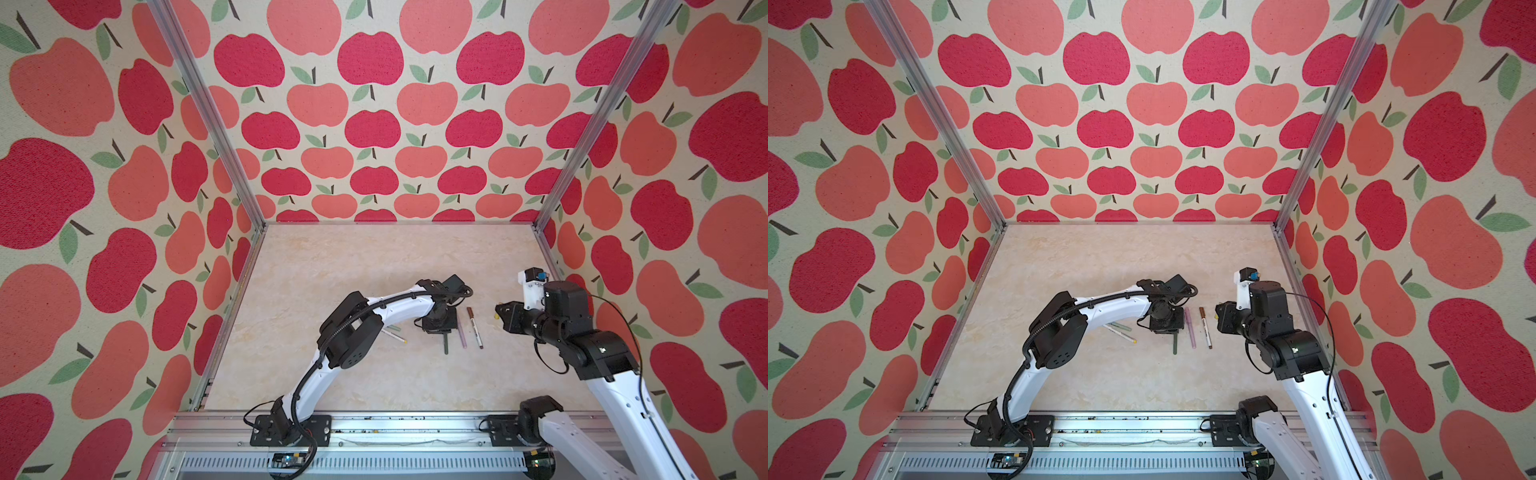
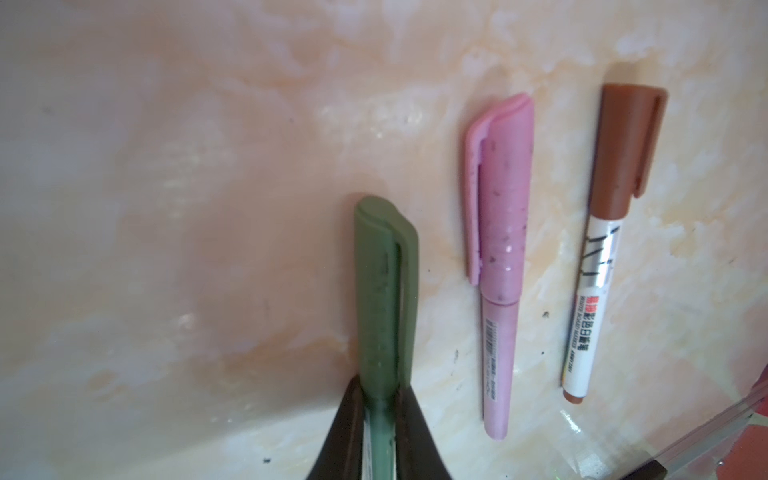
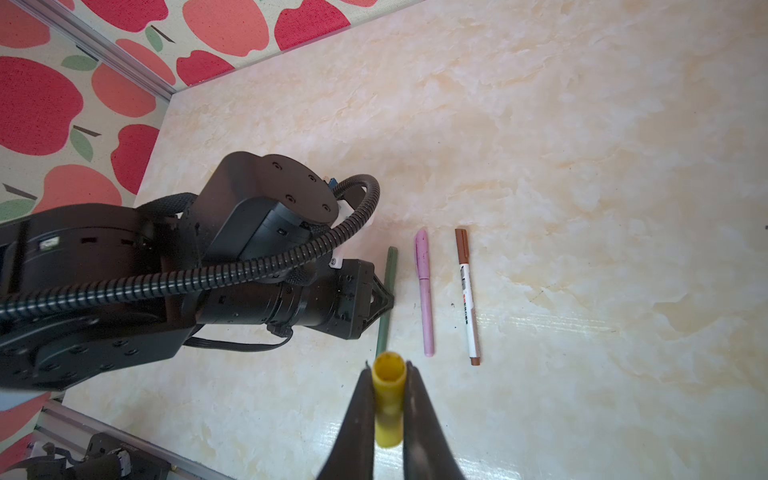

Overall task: Insert the pens into the pen caps
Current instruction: 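Set the green pen flat on the table and open the left gripper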

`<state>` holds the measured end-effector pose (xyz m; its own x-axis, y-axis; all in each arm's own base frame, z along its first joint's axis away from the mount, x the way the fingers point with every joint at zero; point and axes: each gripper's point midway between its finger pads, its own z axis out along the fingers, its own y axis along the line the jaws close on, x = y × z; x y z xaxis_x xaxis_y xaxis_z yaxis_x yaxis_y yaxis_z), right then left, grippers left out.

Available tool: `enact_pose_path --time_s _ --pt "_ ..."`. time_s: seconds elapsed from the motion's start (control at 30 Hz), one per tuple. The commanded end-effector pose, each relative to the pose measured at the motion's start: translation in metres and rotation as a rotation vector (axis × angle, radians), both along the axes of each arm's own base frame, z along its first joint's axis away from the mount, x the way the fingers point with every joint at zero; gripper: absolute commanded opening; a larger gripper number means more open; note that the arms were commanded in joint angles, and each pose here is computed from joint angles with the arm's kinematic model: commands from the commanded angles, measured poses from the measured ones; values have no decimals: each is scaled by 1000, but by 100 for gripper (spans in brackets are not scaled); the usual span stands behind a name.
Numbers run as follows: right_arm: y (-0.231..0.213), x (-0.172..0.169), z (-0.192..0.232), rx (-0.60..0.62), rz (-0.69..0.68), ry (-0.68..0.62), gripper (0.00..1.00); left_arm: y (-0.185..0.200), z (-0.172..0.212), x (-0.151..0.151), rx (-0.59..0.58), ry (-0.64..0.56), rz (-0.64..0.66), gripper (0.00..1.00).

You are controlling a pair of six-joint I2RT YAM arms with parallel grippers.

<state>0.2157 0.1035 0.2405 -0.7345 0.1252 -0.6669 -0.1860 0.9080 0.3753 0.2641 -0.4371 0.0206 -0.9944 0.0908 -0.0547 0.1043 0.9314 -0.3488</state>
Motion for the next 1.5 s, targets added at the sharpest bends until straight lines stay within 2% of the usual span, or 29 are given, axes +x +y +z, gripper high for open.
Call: enact_pose_path --time_s 0.0,0.5,0.87,1.47 --pt "-1 -3 -1 16 -6 3 13 49 -67 -7 202 85 87 14" --pt "-3 -5 -3 5 -10 0 13 51 -67 -3 180 99 140 11" --pt "-5 -6 -2 -1 -12 -4 13 67 -69 2 198 100 169 9" --pt "-4 -4 -2 2 -12 -6 14 82 -71 -5 219 114 155 15"
